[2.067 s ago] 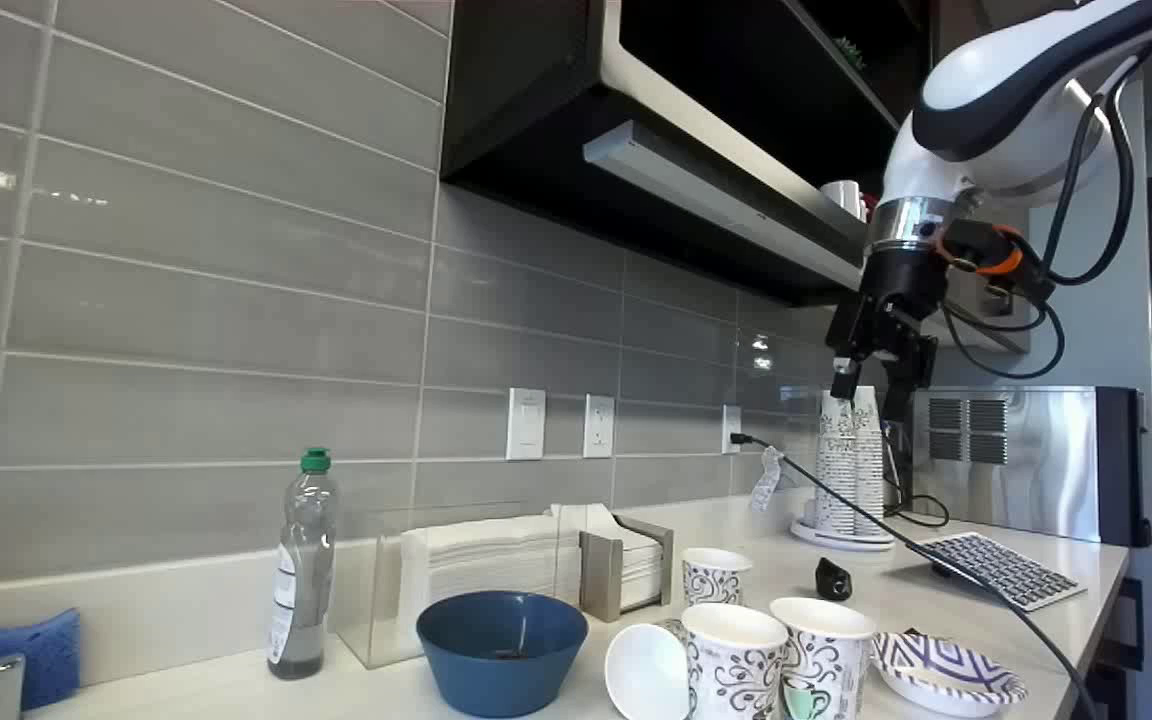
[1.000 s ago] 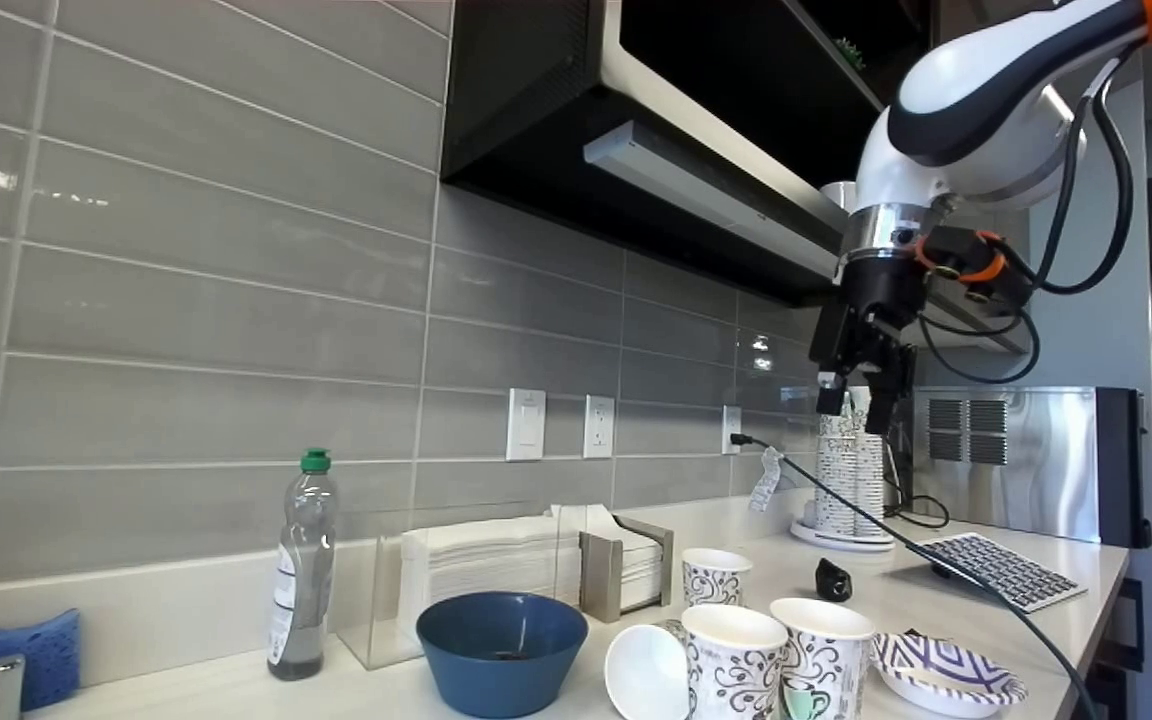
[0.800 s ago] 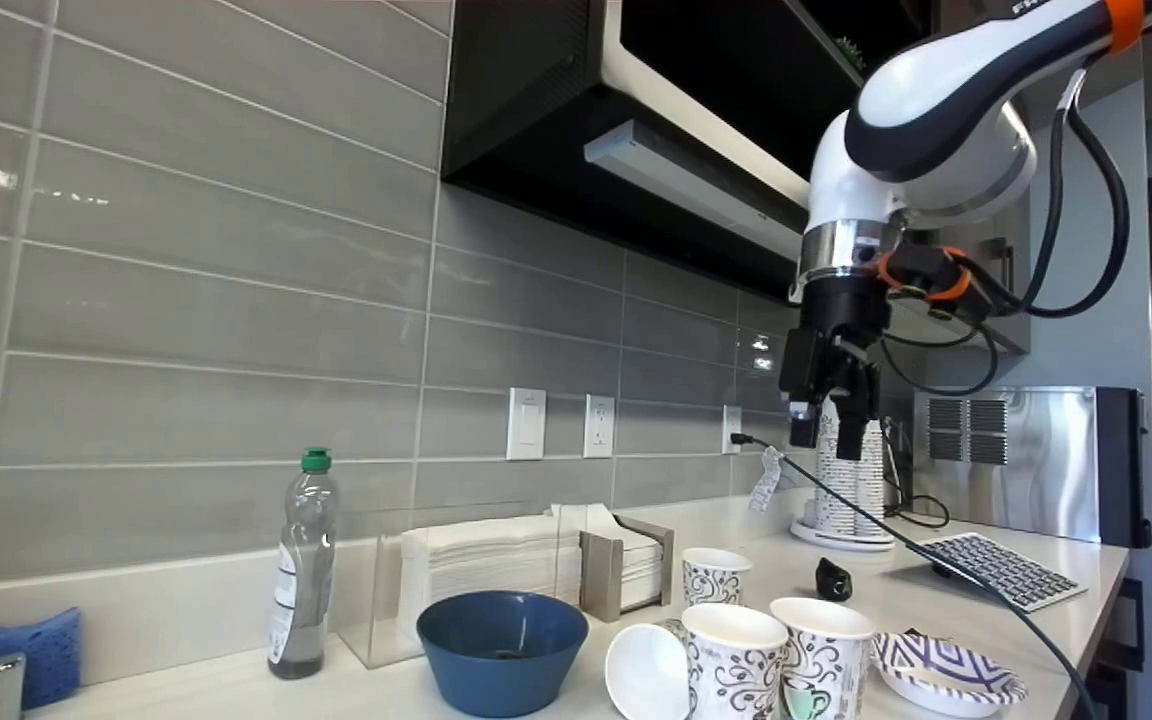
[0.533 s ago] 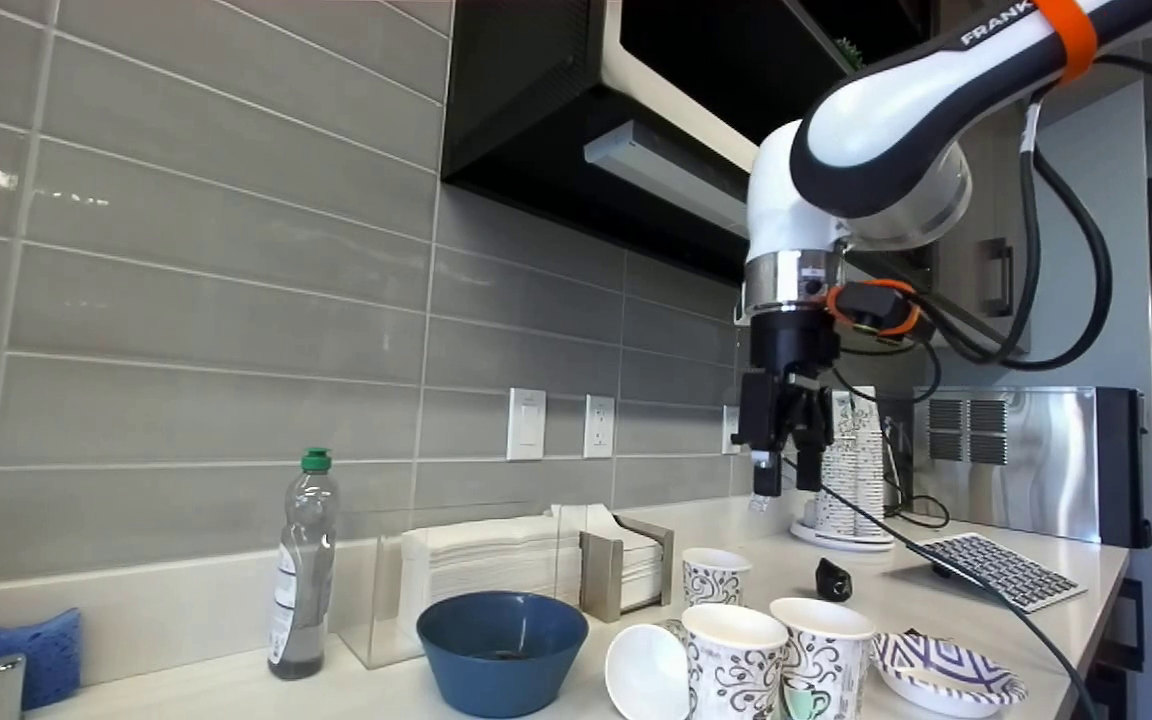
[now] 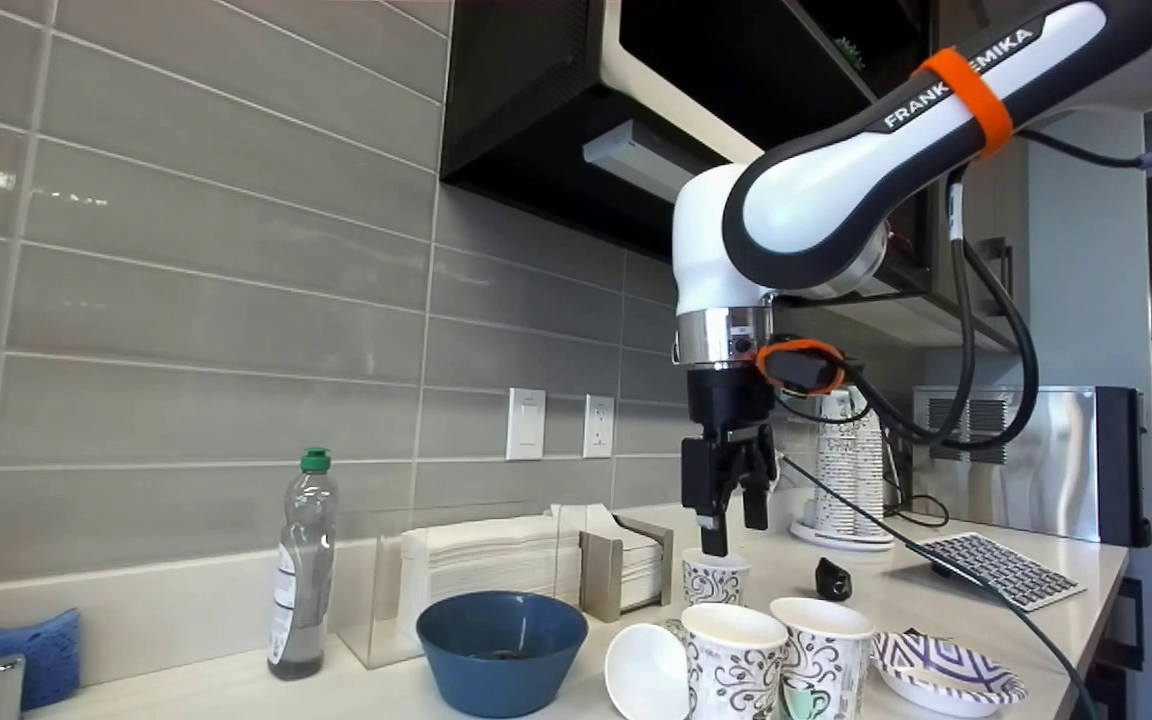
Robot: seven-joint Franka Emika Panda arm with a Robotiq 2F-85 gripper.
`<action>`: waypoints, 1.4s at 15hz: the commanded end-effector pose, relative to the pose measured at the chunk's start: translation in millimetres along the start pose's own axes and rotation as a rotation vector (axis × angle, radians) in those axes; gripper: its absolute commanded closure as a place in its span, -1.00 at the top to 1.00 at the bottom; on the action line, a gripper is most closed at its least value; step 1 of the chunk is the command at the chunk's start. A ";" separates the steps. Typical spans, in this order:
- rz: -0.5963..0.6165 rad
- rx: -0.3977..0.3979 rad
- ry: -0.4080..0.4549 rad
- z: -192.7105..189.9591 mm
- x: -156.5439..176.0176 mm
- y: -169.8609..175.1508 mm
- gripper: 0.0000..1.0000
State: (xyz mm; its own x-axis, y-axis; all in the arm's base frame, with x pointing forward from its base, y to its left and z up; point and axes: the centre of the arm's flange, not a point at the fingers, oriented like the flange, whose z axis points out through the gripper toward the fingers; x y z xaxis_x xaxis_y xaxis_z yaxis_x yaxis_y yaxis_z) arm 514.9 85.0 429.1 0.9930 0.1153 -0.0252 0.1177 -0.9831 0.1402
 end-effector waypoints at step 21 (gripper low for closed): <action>-0.100 -0.194 0.049 54.4 89.7 -69.0 1.00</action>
State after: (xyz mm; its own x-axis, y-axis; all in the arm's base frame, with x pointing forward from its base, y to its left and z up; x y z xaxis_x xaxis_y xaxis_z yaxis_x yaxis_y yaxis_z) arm 565.6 142.6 375.8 0.9772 0.2107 0.0256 0.1951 -0.9391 0.2830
